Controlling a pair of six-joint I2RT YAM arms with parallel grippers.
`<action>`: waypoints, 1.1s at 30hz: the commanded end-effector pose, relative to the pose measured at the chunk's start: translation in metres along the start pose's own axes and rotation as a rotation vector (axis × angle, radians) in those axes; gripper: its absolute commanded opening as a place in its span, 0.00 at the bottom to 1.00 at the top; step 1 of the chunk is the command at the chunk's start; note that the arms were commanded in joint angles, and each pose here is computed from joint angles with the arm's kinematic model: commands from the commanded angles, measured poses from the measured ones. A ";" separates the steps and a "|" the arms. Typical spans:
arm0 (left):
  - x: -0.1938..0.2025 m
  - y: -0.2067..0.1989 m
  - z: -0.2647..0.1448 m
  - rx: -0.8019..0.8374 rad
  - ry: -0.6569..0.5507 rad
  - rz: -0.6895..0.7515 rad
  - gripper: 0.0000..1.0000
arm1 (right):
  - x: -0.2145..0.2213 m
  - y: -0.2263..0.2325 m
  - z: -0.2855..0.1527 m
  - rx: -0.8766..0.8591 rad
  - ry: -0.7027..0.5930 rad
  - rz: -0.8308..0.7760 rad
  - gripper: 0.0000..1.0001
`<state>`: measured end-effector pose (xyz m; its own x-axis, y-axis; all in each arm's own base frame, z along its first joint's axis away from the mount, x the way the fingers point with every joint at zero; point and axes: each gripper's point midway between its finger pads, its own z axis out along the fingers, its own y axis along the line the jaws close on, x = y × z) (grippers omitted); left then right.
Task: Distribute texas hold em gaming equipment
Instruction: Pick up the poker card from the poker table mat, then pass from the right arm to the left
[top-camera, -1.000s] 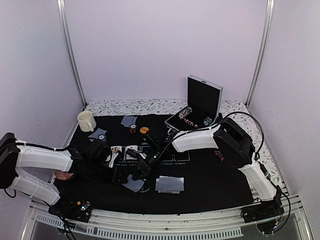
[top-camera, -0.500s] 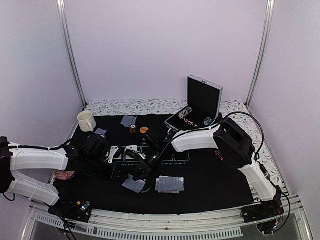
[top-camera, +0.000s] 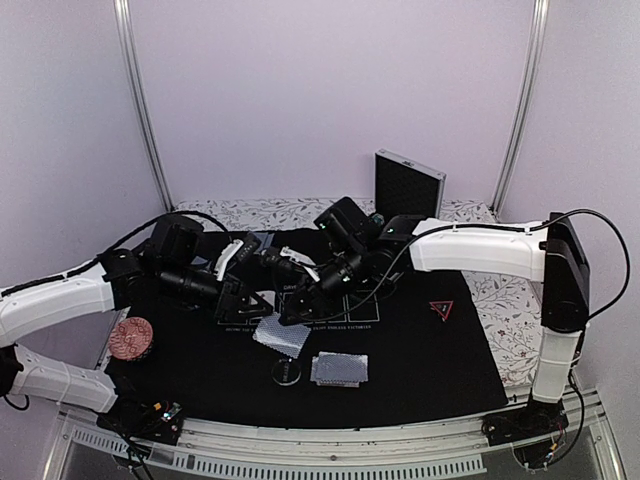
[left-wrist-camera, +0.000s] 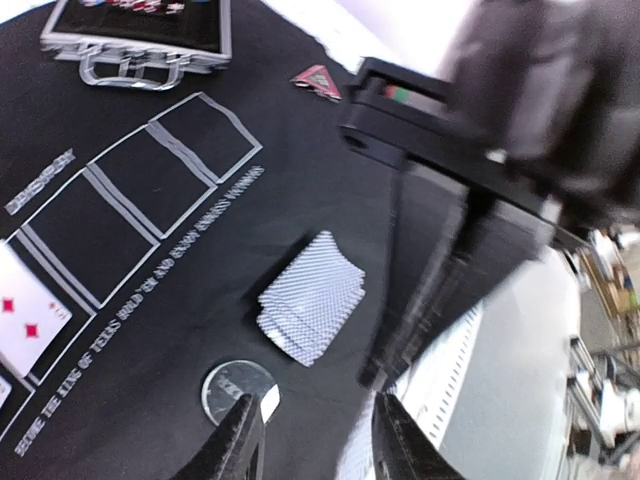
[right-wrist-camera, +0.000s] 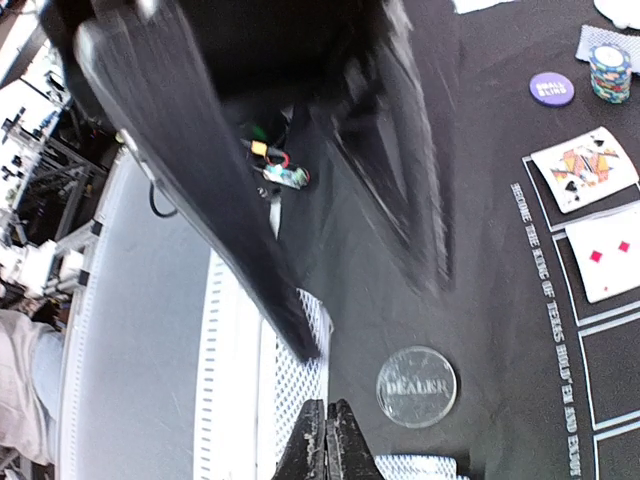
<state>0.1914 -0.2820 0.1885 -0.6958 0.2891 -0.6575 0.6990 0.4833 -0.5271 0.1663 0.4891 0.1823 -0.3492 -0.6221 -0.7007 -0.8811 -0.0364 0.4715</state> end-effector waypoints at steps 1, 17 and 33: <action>0.000 -0.023 -0.008 0.120 0.027 0.074 0.39 | 0.013 -0.002 -0.011 0.062 0.014 -0.071 0.02; 0.007 -0.023 -0.003 0.152 0.023 0.104 0.38 | -0.004 0.018 -0.033 0.066 -0.062 -0.166 0.02; 0.008 -0.050 0.003 0.268 0.042 0.183 0.00 | -0.007 0.016 -0.036 0.081 -0.092 -0.182 0.02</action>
<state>0.1590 -0.3004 0.1965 -0.6111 0.3864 -0.6908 0.7902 0.2470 -0.5608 0.1645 0.4689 0.1980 -0.2294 -0.5757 -0.7848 -0.9431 -0.0680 0.3256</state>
